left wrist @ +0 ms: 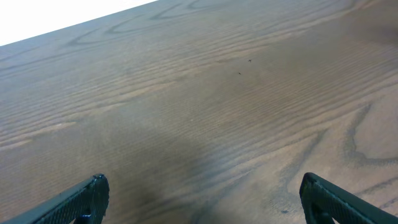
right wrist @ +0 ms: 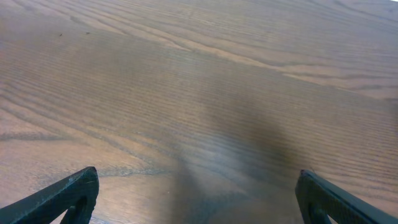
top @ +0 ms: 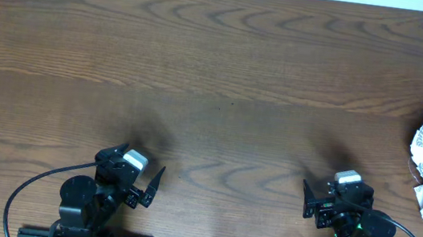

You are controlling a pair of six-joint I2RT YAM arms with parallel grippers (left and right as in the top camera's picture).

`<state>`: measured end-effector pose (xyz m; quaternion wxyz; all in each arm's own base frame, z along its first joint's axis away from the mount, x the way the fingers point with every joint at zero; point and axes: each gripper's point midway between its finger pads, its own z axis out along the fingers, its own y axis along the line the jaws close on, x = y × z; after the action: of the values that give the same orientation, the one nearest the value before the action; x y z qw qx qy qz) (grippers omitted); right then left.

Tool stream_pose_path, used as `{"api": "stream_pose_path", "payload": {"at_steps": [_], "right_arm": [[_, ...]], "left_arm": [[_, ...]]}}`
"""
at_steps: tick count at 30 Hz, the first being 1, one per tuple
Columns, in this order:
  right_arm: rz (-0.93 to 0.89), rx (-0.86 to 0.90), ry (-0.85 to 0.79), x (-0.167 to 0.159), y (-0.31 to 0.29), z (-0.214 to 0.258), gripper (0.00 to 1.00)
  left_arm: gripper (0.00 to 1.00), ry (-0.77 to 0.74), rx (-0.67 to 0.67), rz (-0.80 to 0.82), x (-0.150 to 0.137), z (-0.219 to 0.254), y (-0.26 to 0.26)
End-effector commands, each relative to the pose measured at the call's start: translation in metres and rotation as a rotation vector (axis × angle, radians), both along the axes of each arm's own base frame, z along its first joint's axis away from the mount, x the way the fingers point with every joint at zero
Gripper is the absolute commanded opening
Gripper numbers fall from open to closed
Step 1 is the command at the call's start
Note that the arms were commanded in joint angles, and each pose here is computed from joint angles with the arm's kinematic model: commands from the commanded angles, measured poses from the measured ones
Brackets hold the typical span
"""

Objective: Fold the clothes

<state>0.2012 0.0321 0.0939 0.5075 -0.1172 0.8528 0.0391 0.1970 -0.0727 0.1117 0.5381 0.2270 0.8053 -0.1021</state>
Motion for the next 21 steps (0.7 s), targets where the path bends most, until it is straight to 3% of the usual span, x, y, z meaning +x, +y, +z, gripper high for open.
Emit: {"api": "stream_pose_path", "payload": {"at_steps": [1, 21], "right_arm": [[0.004, 0.013, 0.001, -0.0004, 0.0022, -0.0004, 0.99], [0.004, 0.014, -0.044, 0.0047, 0.0023, 0.0093, 0.99]], "left_arm": [[0.98, 0.006, 0.007, -0.001, 0.0005, -0.0067, 0.0001], [0.98, 0.006, 0.007, -0.001, 0.0005, -0.0067, 0.0001]]}}
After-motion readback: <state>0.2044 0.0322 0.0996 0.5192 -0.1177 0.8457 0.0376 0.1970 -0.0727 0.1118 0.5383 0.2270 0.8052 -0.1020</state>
